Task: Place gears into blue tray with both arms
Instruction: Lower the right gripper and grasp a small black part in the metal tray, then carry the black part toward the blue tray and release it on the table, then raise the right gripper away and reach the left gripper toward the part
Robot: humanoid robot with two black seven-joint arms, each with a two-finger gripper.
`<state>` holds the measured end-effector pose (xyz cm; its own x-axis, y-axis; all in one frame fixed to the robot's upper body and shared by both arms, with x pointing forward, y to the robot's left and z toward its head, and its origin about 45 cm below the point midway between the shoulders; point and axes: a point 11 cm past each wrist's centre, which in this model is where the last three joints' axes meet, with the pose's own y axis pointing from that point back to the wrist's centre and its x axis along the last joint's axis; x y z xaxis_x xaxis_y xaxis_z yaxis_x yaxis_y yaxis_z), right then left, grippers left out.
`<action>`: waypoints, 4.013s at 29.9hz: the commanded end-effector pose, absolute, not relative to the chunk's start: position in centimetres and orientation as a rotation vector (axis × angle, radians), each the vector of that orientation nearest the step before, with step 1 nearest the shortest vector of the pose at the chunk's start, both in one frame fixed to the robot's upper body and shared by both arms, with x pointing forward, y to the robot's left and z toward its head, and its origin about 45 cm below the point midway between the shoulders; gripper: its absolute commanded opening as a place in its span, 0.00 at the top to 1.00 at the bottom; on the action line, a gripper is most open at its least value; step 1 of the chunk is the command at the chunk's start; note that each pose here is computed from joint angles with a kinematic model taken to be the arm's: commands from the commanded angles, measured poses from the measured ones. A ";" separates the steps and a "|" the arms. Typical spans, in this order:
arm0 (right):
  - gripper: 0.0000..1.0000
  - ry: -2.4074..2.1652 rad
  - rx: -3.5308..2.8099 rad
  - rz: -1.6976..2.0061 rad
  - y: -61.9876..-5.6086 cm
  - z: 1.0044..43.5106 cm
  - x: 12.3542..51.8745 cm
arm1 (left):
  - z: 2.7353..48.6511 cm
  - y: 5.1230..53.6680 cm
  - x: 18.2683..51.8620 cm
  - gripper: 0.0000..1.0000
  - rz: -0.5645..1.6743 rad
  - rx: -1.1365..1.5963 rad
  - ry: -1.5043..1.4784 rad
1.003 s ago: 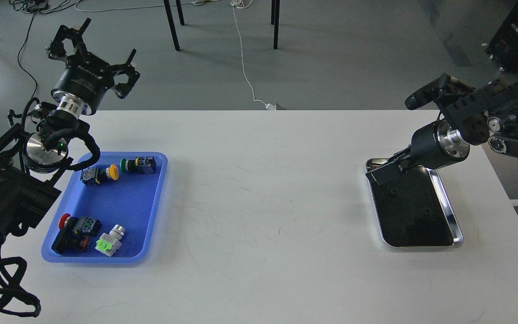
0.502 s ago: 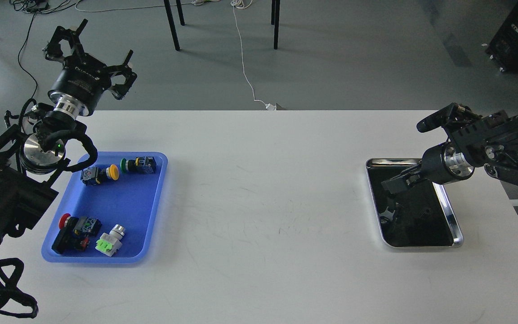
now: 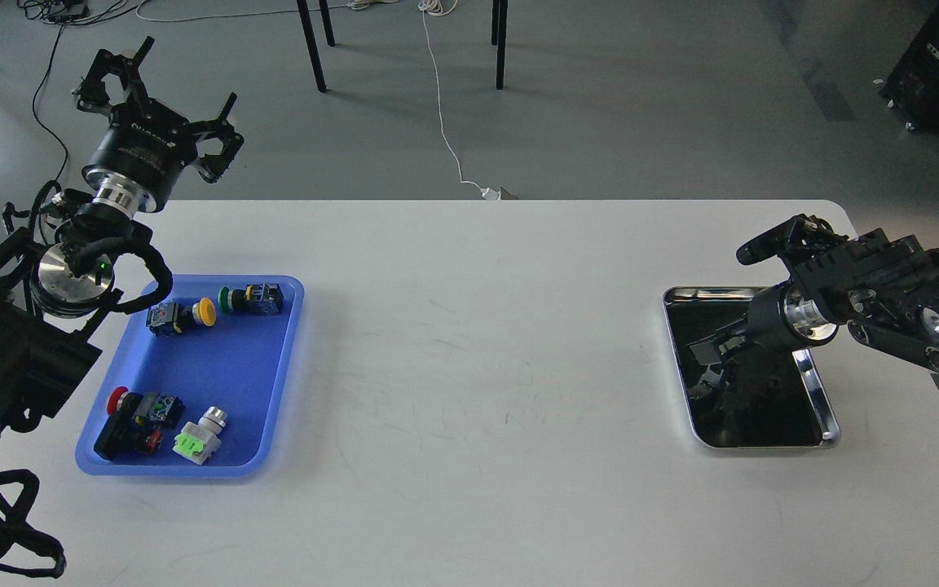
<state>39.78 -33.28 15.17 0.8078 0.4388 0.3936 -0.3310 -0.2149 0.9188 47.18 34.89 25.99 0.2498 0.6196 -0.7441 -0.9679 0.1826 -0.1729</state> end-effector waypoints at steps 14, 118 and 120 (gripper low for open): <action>0.58 0.085 1.636 0.698 -33.3 14.4 39.7 | 26.0 34.9 47.2 0.02 1.217 -0.718 0.592; 0.02 -2.036 2.760 -0.470 -40.7 26.6 42.7 | 26.8 16.0 39.1 0.02 0.362 0.540 -0.674; 0.02 -2.101 2.748 -0.525 -41.4 25.4 41.7 | 26.0 15.5 38.8 0.02 0.319 0.606 -0.762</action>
